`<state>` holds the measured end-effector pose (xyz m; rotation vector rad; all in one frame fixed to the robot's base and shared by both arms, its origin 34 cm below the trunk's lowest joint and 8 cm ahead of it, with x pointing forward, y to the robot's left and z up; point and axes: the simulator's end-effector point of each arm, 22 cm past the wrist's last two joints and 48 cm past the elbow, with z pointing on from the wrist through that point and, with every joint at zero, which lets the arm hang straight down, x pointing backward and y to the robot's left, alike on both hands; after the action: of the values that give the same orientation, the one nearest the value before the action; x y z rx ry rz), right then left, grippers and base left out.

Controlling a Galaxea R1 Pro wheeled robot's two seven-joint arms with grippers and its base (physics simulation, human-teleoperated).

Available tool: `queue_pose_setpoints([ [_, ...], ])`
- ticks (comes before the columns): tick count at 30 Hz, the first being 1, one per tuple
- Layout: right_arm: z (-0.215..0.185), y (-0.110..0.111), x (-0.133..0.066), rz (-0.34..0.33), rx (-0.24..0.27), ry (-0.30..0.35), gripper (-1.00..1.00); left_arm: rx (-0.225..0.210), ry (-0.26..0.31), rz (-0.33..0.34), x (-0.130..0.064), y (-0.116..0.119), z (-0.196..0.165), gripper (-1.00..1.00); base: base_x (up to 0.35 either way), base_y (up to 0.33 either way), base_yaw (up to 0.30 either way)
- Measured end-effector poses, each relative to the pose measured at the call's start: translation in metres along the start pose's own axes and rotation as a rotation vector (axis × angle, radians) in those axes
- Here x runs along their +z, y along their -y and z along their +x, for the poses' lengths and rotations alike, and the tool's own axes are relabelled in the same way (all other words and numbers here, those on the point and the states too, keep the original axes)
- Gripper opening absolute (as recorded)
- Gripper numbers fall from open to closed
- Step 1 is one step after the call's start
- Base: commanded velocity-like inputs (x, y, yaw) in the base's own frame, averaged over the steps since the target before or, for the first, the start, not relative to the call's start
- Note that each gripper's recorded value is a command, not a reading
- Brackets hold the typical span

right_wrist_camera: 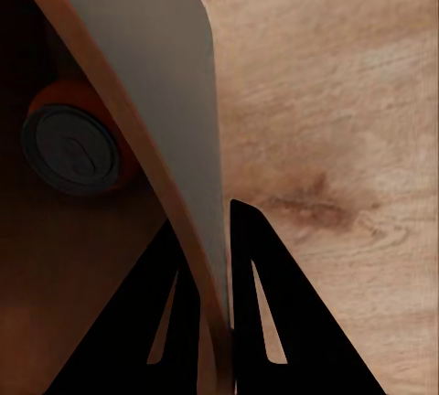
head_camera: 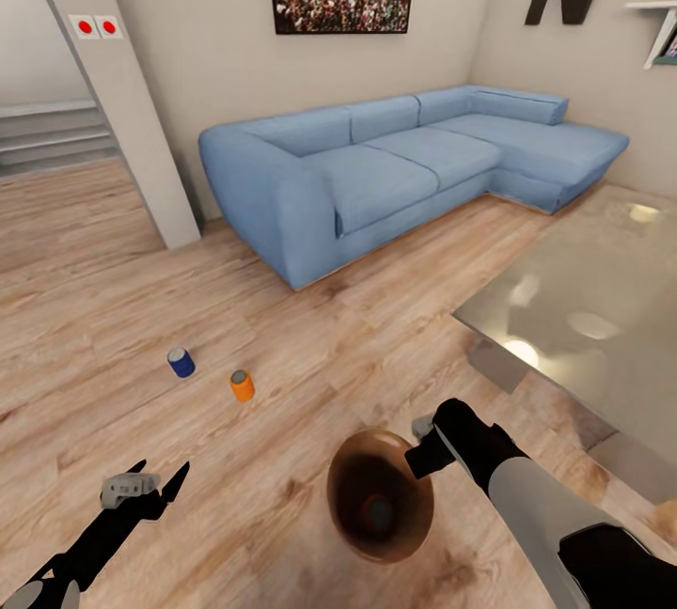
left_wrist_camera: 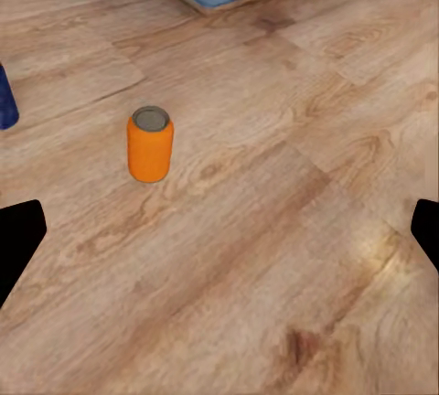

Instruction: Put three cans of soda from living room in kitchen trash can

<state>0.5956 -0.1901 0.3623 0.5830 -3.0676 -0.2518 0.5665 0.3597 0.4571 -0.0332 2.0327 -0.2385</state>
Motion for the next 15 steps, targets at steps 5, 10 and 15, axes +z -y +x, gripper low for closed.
queue_pose_setpoints([
  [5, 0.0000, 0.0001, 0.0000, 0.000, 0.000, 0.000, -1.00, 0.000, 0.000, 0.000, 0.0000, 0.0000, -0.0001, 1.00, 0.294, 0.199, 0.000],
  [10, 0.0000, 0.0000, 0.0000, 0.000, 0.001, 0.000, -1.00, -0.001, 0.001, 0.000, 0.0000, 0.0000, -0.0003, 1.00, 0.293, 0.200, 0.000],
  [15, 0.0000, 0.0001, 0.0000, 0.000, 0.000, 0.000, -1.00, -0.001, 0.001, 0.000, 0.0000, 0.0000, -0.0003, 1.00, 0.293, 0.200, 0.000],
])
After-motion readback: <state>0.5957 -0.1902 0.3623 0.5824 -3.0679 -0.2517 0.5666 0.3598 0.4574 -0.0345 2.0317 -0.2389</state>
